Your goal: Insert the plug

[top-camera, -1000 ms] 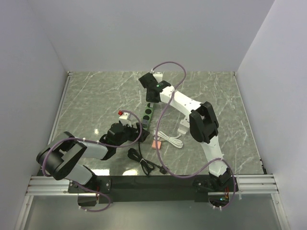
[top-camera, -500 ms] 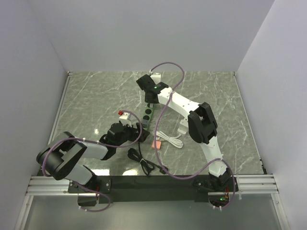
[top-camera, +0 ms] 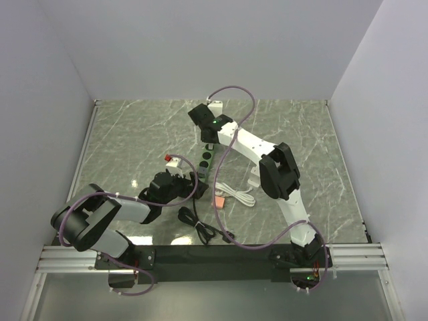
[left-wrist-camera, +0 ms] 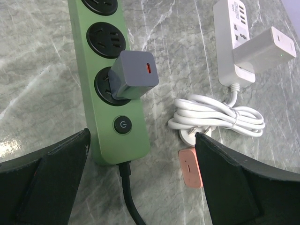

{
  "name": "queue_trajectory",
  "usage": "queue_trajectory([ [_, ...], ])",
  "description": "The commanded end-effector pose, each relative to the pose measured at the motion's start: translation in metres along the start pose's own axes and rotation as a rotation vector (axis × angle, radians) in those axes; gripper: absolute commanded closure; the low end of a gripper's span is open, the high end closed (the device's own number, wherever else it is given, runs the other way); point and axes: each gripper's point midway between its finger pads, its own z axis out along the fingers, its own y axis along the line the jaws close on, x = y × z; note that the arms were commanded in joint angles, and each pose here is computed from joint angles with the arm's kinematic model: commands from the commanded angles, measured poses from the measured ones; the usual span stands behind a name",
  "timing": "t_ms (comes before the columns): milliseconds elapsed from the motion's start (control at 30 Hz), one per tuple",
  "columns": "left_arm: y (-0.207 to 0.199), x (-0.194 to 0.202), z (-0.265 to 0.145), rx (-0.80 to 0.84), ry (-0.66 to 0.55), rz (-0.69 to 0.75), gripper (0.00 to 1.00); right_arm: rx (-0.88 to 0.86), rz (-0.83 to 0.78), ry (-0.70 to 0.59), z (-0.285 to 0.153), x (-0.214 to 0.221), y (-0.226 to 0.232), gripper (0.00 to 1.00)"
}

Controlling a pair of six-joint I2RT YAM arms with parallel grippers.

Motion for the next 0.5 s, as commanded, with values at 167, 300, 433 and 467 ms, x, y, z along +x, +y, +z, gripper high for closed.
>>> queue_trajectory([
  [167, -0.01, -0.011, -0.003, 0.044, -0.05, 0.016, 0.01, 0.091, -0.076, 0.109, 0.038, 0.056, -0.018, 1.0],
  [300, -0.012, -0.011, -0.002, 0.054, -0.045, 0.013, 0.01, 0.108, -0.093, 0.127, 0.036, 0.071, -0.025, 1.0],
  [433, -0.011, -0.009, -0.002, 0.049, -0.043, 0.014, 0.01, 0.115, -0.107, 0.134, 0.033, 0.078, -0.032, 1.0],
  [467, -0.01, -0.01, -0.002, 0.047, -0.046, 0.013, 0.0, 0.115, -0.105, 0.121, 0.031, 0.076, -0.032, 1.0],
])
